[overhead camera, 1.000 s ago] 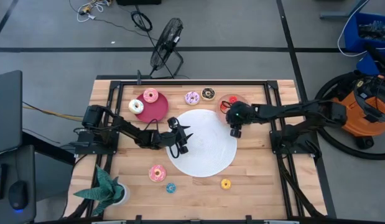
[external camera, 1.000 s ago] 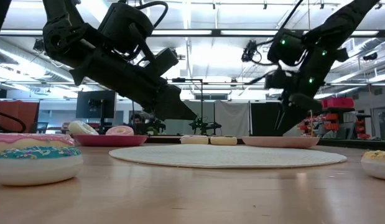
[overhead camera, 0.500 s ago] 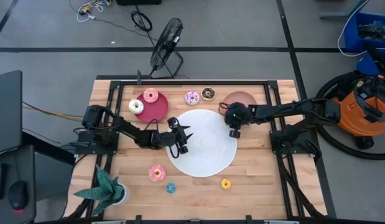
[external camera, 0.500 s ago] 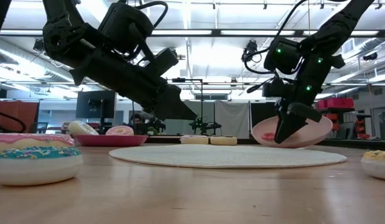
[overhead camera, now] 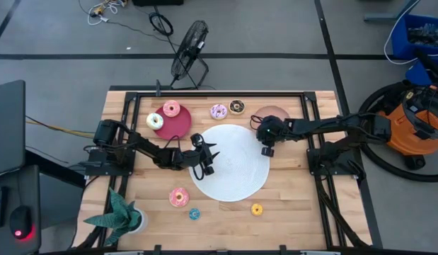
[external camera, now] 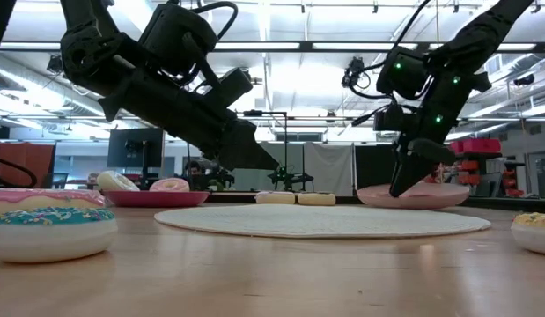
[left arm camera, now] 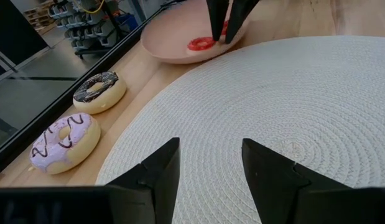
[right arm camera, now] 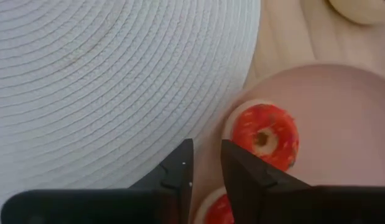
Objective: Pick & Place donuts
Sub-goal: Move the light pink plate to the center of the table
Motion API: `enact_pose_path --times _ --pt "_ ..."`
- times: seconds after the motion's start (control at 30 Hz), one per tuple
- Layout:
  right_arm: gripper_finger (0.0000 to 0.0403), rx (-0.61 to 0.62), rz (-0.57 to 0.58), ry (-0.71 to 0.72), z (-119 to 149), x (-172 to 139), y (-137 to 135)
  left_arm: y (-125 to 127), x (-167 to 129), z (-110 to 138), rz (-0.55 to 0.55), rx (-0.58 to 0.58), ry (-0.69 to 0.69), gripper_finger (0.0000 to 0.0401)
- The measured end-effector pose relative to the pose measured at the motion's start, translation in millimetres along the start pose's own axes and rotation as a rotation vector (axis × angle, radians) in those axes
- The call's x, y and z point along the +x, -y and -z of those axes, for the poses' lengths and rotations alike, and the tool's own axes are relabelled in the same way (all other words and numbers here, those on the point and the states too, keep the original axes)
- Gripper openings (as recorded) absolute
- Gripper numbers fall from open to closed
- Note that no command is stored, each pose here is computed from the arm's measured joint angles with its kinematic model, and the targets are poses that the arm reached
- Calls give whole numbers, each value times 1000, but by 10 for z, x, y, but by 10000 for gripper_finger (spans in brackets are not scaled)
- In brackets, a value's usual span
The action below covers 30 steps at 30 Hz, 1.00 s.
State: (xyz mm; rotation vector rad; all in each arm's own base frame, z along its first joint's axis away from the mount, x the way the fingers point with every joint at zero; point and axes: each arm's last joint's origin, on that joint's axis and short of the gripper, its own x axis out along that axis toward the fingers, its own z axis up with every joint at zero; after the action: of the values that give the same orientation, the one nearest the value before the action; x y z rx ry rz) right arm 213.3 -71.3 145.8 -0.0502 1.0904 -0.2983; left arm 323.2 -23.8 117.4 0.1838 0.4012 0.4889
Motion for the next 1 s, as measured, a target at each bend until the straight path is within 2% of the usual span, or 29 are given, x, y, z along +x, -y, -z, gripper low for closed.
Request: enact_pose_path --times 0.17,0.3,0.43,0.57,0.77,1.0 --pt "98 32 -9 20 12 -125 10 -2 1 0 0 0 0 177" --pt "136 53 -52 39 11 -179 3 -2 1 0 -1 0 0 177" --pt "178 52 -5 7 26 -135 9 -2 1 0 0 0 0 177" --pt "189 36 13 -43 51 -43 1 -2 1 -1 0 -1 0 177" --pt "144 34 14 -87 74 56 -13 -2 1 -1 0 -1 0 177" --pt "37 25 53 -95 76 68 -4 -2 1 -2 -1 -2 1 177"
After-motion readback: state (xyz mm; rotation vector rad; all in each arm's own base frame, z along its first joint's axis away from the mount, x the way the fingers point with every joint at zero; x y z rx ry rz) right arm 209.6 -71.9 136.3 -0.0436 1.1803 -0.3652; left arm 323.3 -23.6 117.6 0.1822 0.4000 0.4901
